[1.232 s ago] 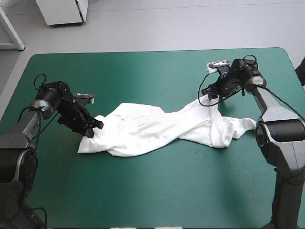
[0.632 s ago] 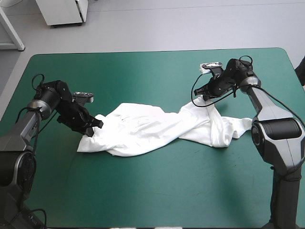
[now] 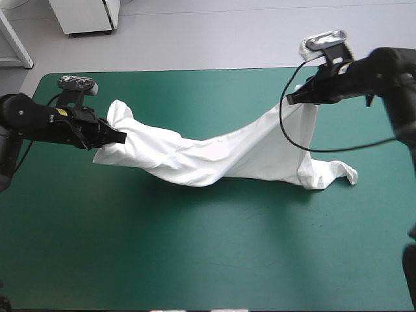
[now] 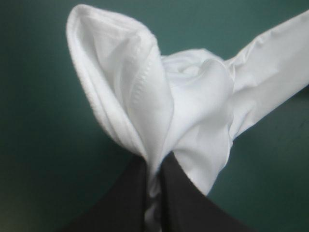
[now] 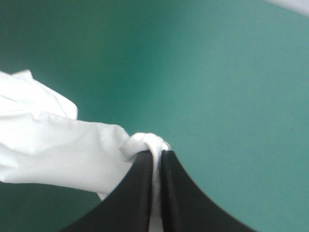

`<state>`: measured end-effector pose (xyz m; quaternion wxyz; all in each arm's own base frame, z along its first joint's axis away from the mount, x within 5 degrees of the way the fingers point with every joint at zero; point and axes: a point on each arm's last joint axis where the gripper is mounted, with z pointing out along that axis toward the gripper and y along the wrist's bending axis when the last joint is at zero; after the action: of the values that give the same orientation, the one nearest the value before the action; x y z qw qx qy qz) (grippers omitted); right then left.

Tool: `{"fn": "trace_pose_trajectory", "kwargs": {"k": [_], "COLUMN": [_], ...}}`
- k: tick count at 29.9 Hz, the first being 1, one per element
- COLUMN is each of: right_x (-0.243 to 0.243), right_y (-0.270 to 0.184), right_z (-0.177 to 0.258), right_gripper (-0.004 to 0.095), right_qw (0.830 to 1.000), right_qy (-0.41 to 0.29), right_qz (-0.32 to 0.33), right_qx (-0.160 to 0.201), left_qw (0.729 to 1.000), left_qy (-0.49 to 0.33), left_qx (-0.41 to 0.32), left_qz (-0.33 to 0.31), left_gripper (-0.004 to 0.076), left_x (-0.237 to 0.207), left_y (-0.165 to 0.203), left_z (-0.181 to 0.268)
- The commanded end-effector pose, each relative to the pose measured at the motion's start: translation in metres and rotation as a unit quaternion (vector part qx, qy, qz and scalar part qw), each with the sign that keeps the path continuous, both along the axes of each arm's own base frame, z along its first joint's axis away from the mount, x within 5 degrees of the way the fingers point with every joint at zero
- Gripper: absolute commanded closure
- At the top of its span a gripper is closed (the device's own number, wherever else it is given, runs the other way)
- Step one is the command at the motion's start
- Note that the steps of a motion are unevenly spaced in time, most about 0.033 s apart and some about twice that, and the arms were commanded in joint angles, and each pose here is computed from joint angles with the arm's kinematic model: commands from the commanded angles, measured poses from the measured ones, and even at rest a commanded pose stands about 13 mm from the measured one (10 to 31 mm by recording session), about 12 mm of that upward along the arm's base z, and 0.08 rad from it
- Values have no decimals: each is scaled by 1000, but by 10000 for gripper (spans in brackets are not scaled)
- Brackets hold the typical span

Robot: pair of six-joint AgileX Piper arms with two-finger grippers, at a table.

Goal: Fold the cloth

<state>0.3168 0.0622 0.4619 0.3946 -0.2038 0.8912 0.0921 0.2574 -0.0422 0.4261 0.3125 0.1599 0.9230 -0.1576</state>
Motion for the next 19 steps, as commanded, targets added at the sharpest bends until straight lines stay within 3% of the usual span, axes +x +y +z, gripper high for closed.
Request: {"fn": "trace_pose_trajectory", "kwargs": {"k": [1, 3, 7, 10, 13, 19], "right_x": [-101, -151, -259, -323, -359, -392], "right_y": [-15, -24, -44, -55, -60, -63], "right_z": [86, 113, 151, 155, 150, 141], "right_gripper": [921, 921, 921, 921, 921, 921], "right_qw": [983, 965, 901, 869, 853, 835], "right_qy": [-180, -261, -426, -485, -512, -538], "right_qz": [-12, -25, -59, -79, -83, -78], "right_qx": [23, 26, 45, 54, 61, 85], "left_qw": [996, 990, 970, 949, 938, 925], "left_qy": [-77, -121, -227, -299, -329, -361], "left_qx": [-47, -61, -76, -94, -105, -113], "left_qz": [-24, -32, -25, -30, -31, -35], "left_gripper": [745, 745, 746, 746, 746, 746], "left_x": [-51, -76, -125, -159, -185, -227], "left_y": [-8, -9, -7, -7, -7, -6], "left_z": [50, 71, 112, 139, 155, 171]}}
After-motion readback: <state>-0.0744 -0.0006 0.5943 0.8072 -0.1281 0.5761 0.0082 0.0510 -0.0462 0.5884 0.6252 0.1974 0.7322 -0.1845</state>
